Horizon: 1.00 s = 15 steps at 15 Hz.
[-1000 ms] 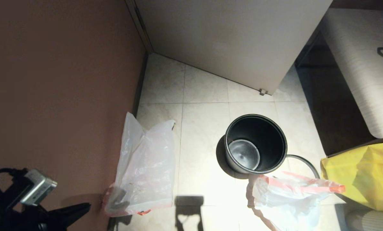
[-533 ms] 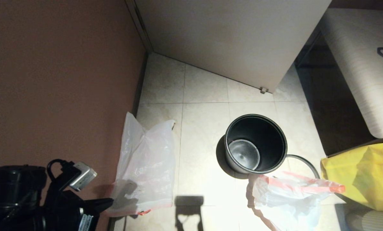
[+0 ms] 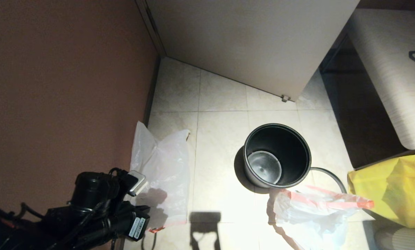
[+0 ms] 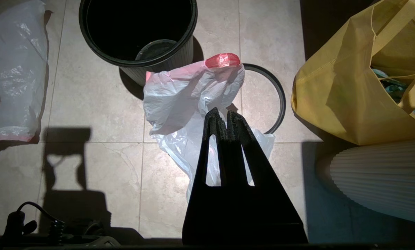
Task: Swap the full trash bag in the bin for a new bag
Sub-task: Pick up a new trash bag
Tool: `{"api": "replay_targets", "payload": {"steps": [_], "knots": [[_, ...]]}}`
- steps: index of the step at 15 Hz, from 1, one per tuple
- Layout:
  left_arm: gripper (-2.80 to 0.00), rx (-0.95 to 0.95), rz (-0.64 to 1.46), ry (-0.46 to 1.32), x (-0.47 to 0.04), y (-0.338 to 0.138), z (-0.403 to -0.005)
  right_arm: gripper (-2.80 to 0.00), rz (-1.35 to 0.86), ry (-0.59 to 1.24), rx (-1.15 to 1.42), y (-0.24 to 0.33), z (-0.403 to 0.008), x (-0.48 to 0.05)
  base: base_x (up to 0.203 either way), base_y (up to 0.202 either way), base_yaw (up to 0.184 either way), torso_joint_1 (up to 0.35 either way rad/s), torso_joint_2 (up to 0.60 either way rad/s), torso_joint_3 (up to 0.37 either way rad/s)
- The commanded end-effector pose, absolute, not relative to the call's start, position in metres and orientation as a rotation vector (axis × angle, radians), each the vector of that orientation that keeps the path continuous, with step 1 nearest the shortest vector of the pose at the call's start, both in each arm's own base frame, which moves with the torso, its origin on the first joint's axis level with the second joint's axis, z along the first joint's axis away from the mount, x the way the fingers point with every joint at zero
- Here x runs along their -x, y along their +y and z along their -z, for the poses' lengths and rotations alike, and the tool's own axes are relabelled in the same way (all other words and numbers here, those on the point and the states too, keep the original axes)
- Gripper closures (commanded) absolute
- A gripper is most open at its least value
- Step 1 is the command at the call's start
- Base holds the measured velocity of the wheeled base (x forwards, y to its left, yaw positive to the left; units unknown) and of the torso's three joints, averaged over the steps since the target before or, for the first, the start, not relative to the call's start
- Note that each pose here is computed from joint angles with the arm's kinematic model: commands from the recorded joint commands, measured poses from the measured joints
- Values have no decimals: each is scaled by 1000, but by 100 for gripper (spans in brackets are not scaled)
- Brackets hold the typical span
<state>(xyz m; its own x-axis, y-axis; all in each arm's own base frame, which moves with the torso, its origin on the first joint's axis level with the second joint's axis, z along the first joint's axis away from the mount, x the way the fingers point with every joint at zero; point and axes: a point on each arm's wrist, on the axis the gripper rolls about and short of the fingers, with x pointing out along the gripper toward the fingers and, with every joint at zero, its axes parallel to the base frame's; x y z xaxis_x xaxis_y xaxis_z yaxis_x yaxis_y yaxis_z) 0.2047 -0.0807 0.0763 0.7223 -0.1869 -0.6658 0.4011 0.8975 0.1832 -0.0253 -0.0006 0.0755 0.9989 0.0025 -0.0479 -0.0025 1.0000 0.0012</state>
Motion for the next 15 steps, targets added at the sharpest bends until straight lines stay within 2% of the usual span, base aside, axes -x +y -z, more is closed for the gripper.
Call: {"api": "replay_targets", "payload": {"steps": [1, 8, 9, 15], "knots": [[0, -348, 299, 757, -227, -91, -56, 0, -3, 49, -1, -1, -75, 25, 0, 0, 0, 0, 0, 0], [0, -372, 113, 764, -292, -121, -23, 0, -3, 51, -1, -1, -75, 25, 0, 0, 0, 0, 0, 0], [-280, -380, 96, 761, -302, -125, -17, 0, -3, 50, -1, -1, -75, 25, 0, 0, 0, 0, 0, 0], [-280, -412, -17, 737, -372, -146, 32, 0, -3, 49, -1, -1, -76, 25, 0, 0, 0, 0, 0, 0]]}}
